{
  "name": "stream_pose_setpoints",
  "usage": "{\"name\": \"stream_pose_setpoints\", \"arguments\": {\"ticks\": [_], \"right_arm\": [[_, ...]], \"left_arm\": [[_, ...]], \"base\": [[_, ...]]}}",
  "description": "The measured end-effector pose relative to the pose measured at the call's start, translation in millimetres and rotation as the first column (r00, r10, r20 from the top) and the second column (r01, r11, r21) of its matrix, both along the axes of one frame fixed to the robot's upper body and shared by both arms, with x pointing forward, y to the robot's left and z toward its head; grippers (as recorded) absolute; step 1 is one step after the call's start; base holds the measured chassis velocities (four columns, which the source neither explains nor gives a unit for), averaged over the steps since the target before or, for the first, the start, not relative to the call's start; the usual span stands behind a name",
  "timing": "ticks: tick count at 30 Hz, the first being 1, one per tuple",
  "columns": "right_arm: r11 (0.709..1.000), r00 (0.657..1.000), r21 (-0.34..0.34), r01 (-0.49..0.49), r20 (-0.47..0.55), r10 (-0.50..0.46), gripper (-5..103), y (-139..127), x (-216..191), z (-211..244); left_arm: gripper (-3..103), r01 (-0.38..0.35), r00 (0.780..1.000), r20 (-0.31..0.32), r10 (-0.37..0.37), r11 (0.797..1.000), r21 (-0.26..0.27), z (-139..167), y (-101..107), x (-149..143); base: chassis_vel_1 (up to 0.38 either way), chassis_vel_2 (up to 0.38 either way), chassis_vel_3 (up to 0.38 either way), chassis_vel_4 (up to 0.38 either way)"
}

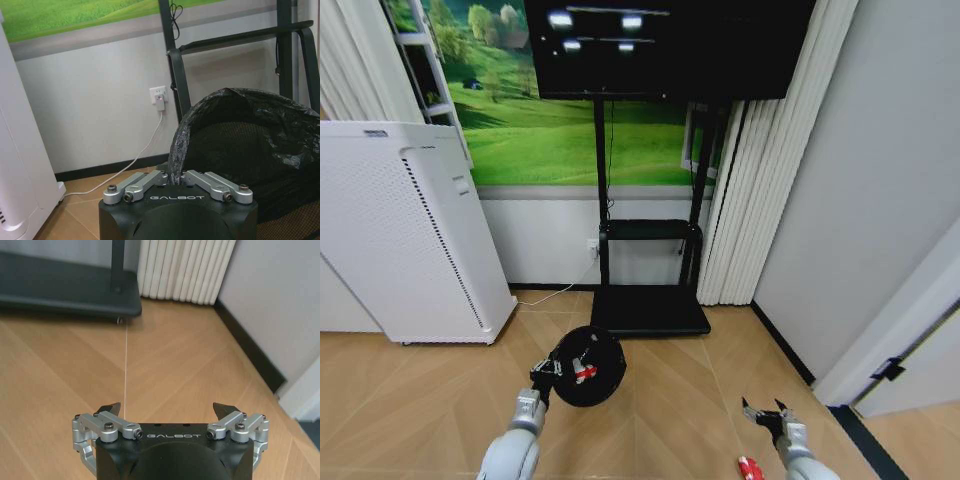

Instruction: Pick up the trash bin and place the garbage on the floor into it.

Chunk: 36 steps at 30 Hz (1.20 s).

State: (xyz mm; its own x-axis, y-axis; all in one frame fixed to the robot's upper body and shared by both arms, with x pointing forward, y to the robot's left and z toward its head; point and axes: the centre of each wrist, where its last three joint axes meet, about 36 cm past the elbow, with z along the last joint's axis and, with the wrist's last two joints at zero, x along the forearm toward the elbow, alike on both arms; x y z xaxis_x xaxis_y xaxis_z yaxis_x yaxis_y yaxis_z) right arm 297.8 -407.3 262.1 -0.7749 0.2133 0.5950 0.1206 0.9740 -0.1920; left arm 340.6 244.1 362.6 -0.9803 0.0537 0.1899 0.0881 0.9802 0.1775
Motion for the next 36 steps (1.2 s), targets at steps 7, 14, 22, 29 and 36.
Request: {"name": "stream_pose_setpoints", "arguments": {"ticks": [7,14,22,29,36], "right_arm": [[1.000,0.995,0.002,-0.019,-0.101,0.019,100,5.1,-20.7,-10.7],[0.999,0.976,0.015,-0.043,-0.211,0.045,100,18.2,-54.6,-39.4],[0.998,0.967,0.021,-0.057,-0.246,0.061,100,24.6,-49.8,-67.1],[0.998,0.957,0.013,-0.059,-0.284,0.061,100,19.7,-43.0,-89.4],[0.998,0.950,-0.001,-0.058,-0.309,0.054,100,16.0,-46.9,-99.2]], "left_arm": [[3,0.020,1.000,-0.007,-0.020,1.000,0.015,-2.7,-0.4,2.7],[3,0.033,0.999,-0.024,-0.032,0.999,0.025,-7.4,-0.7,1.5],[3,0.033,0.999,-0.033,-0.033,0.999,0.020,-13.3,-3.0,4.4],[3,0.041,0.998,-0.042,-0.040,0.999,0.017,-18.2,-6.9,6.5],[3,0.041,0.998,-0.044,-0.041,0.999,0.015,-19.9,-8.2,7.5]], "base": [[0.000,0.000,0.000,0.000],[0.000,0.000,0.000,0.000],[0.000,0.000,0.000,0.000],[0.000,0.000,0.000,0.000],[0.000,0.000,0.000,0.000]]}}
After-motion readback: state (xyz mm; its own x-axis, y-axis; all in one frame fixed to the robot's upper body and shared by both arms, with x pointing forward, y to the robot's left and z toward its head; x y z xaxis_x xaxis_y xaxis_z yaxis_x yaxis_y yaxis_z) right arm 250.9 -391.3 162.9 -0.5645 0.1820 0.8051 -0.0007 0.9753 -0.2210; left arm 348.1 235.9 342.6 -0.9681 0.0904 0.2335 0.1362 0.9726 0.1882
